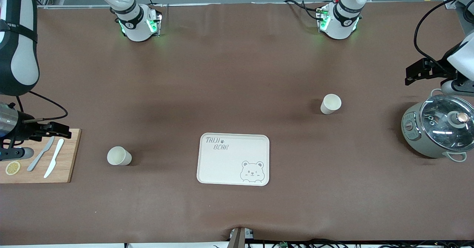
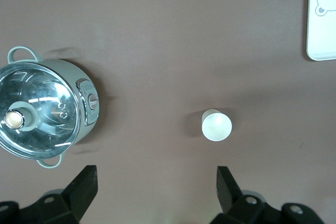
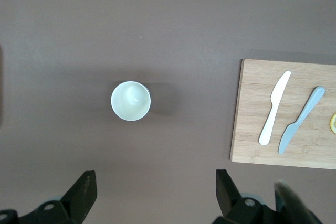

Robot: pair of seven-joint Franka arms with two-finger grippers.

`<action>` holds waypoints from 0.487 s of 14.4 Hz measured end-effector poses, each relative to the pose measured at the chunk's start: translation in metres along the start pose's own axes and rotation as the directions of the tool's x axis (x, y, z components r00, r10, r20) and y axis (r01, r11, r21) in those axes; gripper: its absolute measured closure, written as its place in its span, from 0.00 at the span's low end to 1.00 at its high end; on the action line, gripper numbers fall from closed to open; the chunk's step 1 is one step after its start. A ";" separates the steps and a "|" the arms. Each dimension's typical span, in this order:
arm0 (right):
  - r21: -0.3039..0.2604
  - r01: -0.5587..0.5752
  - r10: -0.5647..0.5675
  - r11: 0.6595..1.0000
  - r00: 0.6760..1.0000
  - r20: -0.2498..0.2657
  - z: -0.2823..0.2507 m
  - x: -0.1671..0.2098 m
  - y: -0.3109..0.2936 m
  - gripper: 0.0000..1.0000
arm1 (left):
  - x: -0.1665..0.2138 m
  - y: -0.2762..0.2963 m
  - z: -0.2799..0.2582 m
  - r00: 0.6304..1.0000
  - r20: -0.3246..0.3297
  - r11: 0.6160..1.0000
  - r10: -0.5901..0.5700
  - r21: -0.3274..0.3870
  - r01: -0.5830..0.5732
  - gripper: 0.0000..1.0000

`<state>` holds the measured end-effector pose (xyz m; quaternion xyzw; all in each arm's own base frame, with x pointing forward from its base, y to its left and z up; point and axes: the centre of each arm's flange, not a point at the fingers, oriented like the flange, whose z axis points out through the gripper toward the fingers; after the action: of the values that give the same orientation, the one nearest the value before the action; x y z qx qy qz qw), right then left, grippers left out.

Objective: Place white IKEA cup upright on tray with both arms

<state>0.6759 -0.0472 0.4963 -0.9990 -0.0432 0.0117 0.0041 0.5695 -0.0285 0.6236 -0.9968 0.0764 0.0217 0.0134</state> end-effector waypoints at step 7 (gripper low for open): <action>0.000 0.000 0.000 1.000 1.000 0.000 0.000 0.000 0.000 0.00 | 0.003 0.001 0.011 1.000 0.027 1.000 0.002 -0.003 -0.002 0.00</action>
<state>0.6759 -0.0472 0.4961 -0.9990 -0.0433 0.0118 0.0041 0.5720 -0.0294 0.6125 -0.9963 0.0772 0.0354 0.0129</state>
